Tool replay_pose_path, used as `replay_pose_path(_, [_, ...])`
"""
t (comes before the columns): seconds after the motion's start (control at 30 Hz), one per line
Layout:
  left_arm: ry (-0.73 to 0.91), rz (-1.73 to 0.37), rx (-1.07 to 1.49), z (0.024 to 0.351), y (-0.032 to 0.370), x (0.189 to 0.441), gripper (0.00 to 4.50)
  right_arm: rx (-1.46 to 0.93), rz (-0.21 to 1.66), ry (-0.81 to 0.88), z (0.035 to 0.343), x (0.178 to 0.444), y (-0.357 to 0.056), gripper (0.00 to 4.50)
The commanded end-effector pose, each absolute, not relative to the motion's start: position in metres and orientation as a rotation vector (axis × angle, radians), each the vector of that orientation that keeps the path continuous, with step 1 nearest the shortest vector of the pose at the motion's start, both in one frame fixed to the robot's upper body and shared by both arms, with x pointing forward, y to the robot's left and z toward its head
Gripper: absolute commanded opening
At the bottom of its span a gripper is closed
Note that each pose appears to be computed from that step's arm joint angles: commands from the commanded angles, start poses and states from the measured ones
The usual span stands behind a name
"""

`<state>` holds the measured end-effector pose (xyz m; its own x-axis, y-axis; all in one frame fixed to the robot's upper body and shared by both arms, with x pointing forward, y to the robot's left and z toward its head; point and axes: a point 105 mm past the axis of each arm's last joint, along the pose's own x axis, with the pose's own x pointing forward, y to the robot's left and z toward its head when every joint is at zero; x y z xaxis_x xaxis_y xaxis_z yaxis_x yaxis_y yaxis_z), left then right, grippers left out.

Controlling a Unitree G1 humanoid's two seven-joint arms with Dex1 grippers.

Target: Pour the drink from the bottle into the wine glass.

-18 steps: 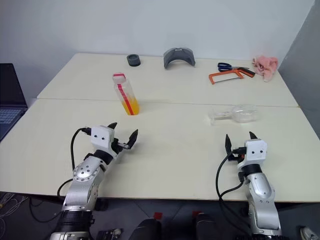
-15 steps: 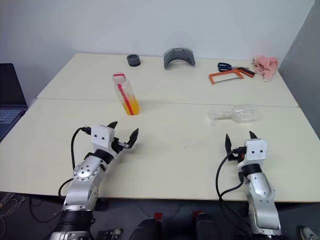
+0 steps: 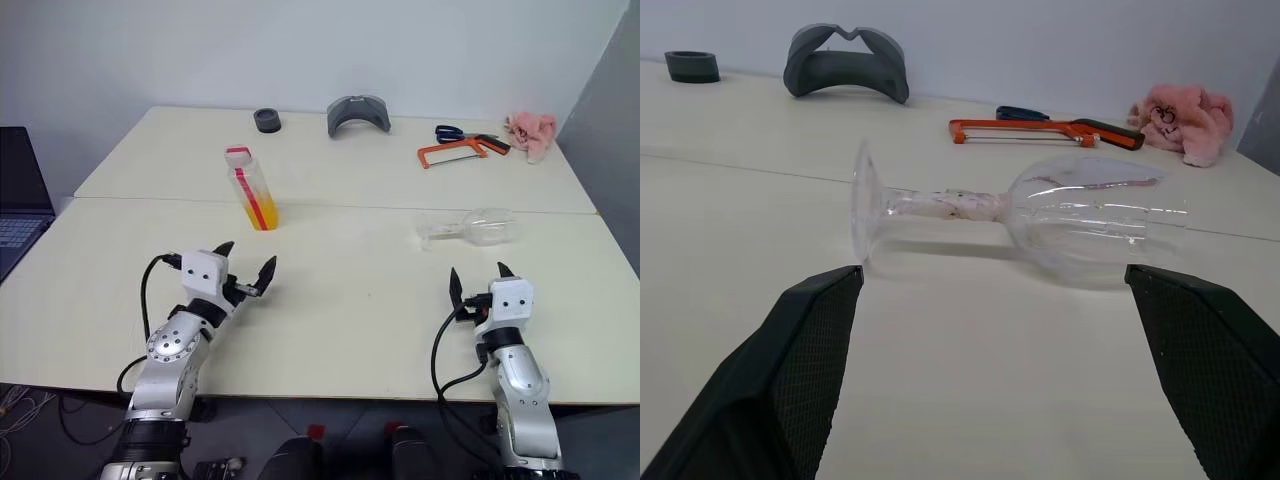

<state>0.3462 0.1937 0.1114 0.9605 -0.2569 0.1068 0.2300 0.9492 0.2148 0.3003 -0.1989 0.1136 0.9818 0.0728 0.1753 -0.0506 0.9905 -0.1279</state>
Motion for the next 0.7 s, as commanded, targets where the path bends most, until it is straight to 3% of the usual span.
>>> replay_pose_path(0.03, [-0.186, -0.231, 0.209, 0.1231, 0.198, 0.3469, 4.48, -0.134, 0.068, -0.226, 0.1251, 0.2992, -0.1987, 4.5])
replay_pose_path(0.7, [-0.203, -0.248, 0.175, 0.1282, 0.1913, 0.3534, 4.48, -0.131, 0.075, -0.227, 0.1243, 0.2992, -0.1962, 4.5])
